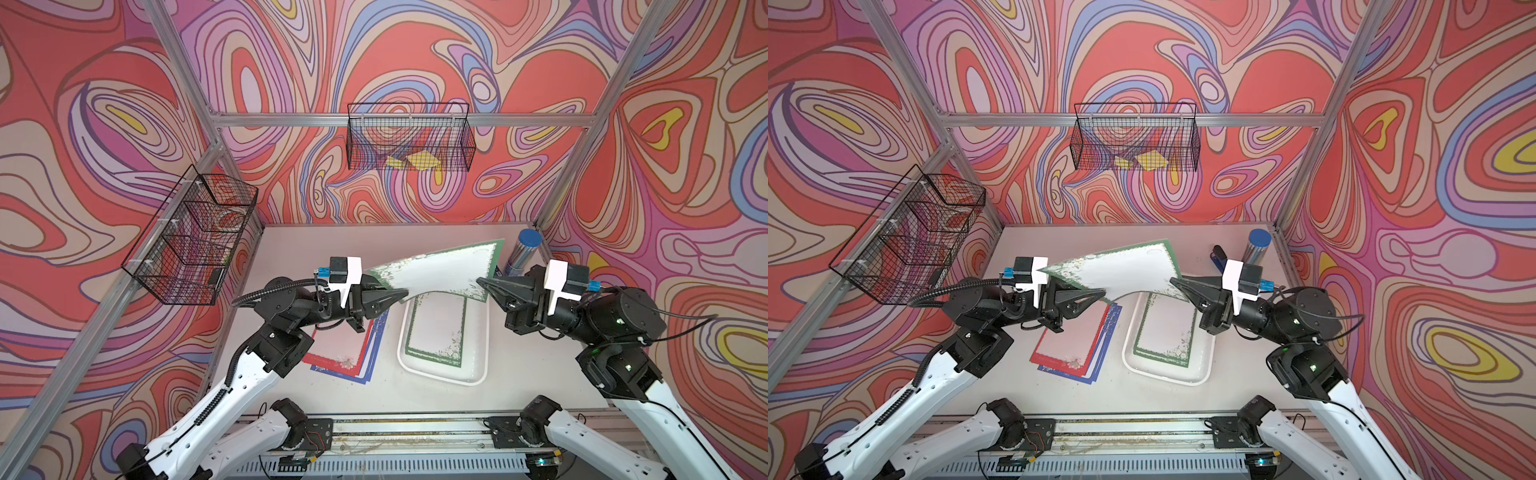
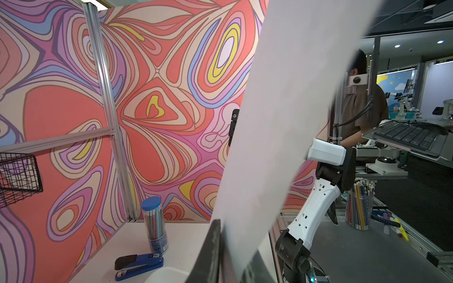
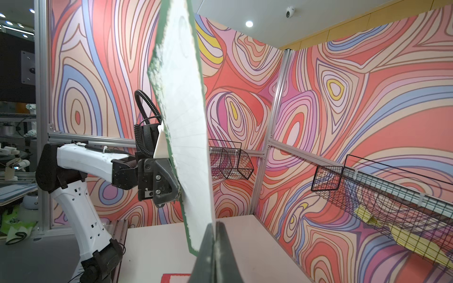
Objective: Take out the stationery paper from the storage box
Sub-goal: Place the stationery paper at the center of the board.
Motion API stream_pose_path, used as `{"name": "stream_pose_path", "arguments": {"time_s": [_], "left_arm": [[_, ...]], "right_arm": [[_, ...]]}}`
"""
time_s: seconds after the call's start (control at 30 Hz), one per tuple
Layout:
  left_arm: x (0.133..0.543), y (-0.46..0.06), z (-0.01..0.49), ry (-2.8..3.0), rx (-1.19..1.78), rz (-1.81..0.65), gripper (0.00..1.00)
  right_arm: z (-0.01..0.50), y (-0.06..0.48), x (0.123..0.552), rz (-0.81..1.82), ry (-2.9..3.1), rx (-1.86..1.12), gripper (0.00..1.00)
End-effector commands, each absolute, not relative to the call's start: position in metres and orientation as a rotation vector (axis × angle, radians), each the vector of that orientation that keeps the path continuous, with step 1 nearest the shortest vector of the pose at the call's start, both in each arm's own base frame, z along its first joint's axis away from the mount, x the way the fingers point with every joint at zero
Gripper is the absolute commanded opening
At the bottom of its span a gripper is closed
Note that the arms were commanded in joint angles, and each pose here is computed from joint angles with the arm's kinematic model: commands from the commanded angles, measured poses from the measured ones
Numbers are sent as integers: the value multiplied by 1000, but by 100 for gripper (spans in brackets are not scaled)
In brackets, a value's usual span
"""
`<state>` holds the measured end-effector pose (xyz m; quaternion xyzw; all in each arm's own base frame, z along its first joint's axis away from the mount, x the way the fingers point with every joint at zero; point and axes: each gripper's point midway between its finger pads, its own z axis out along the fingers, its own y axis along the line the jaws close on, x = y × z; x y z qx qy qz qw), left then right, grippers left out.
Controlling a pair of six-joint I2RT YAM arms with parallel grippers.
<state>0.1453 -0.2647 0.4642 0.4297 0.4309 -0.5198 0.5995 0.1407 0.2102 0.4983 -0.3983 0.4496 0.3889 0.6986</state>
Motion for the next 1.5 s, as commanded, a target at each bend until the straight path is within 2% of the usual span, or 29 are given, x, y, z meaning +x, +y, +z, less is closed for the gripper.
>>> {"name": "stream_pose_path", "arguments": {"time_s": [0.0,0.23,0.33,0.57,0.63,0.73,0.8,0.87,1.1,1.47], "left_arm": [[132,-257,489,884,998,-1219,10],[132,-259,490,897,1006,-1241,7],[133,-259,488,910,1005,-1223,0],[151,-255,477,1052,962,-1109,0],[158,-252,470,1132,945,-1066,0],[169,-245,458,1260,914,-996,0],[175,-240,448,1345,894,-947,0],[181,-233,436,1444,878,-895,0],[201,-197,388,1844,784,-685,0],[225,-160,282,2403,696,-469,0]], "right_arm": [[495,216,142,955,1020,-871,0],[483,229,149,1051,1065,-883,0],[482,229,150,1049,1064,-880,0],[480,225,164,989,1110,-822,0],[480,221,177,944,1146,-762,16],[478,215,194,876,1185,-693,45],[475,212,204,836,1210,-653,59],[472,208,215,795,1235,-620,64],[456,203,245,681,1340,-545,65],[453,206,247,688,1355,-557,65]]}}
